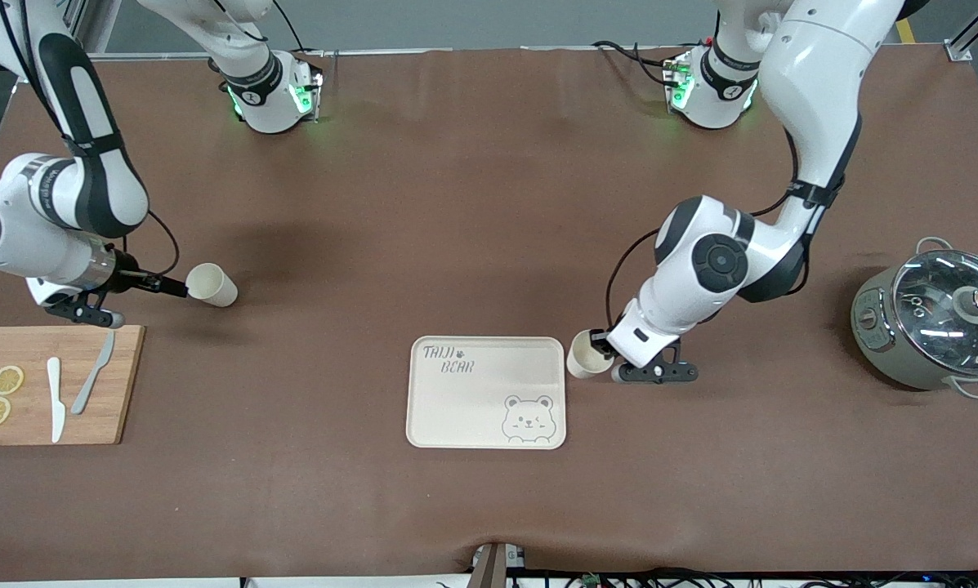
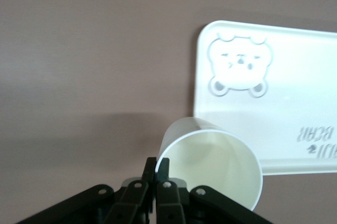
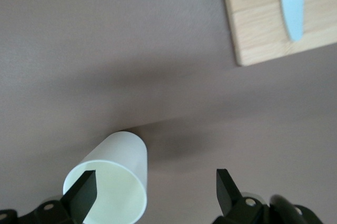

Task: Place white IKEA cup upright on tray with both arms
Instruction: 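Carry the cup to the tray while the right gripper reaches the other cup, then set the cup on the tray while the right gripper grasps the cup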

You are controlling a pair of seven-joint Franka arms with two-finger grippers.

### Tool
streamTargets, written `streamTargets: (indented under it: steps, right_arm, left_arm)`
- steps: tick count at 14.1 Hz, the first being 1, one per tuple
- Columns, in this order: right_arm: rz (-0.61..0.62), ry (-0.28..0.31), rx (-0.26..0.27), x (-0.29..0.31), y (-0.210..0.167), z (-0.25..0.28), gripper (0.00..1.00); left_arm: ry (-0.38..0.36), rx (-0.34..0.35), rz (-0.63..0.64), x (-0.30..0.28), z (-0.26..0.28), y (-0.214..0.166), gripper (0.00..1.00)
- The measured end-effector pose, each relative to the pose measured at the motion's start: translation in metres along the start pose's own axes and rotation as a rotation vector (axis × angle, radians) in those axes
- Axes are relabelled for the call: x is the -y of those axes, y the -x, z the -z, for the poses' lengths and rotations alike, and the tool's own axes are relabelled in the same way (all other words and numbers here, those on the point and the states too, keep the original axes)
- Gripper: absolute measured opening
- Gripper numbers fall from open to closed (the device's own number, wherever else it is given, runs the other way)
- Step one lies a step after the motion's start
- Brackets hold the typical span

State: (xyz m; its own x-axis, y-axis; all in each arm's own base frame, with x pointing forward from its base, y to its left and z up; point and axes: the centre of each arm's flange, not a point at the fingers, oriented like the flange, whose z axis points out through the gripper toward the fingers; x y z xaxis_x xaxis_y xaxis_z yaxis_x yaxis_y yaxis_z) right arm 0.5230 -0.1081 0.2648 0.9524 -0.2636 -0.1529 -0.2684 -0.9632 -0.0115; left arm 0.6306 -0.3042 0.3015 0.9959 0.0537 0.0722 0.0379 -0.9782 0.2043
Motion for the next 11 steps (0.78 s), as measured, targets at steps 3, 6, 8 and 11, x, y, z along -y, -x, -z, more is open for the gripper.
streamTargets:
  steps: [3, 6, 8, 11]
  right_arm:
    - [-0.009, 0.006, 0.016, 0.024, 0.007, -0.007, 1.00]
    - [-0.013, 0.006, 0.025, 0.024, 0.013, -0.010, 1.00]
    - [-0.020, 0.006, 0.033, 0.020, 0.016, -0.013, 1.00]
    - [-0.029, 0.007, 0.049, 0.015, 0.023, -0.022, 0.91]
  left_arm:
    - [0.016, 0.005, 0.043, -0.027, -0.017, 0.000, 0.03]
    - [-0.004, 0.007, 0.062, -0.049, -0.040, 0.005, 0.03]
    - [-0.031, 0.007, 0.060, -0.060, -0.055, 0.012, 0.03]
    - [-0.063, 0.014, 0.053, -0.061, -0.074, 0.017, 0.03]
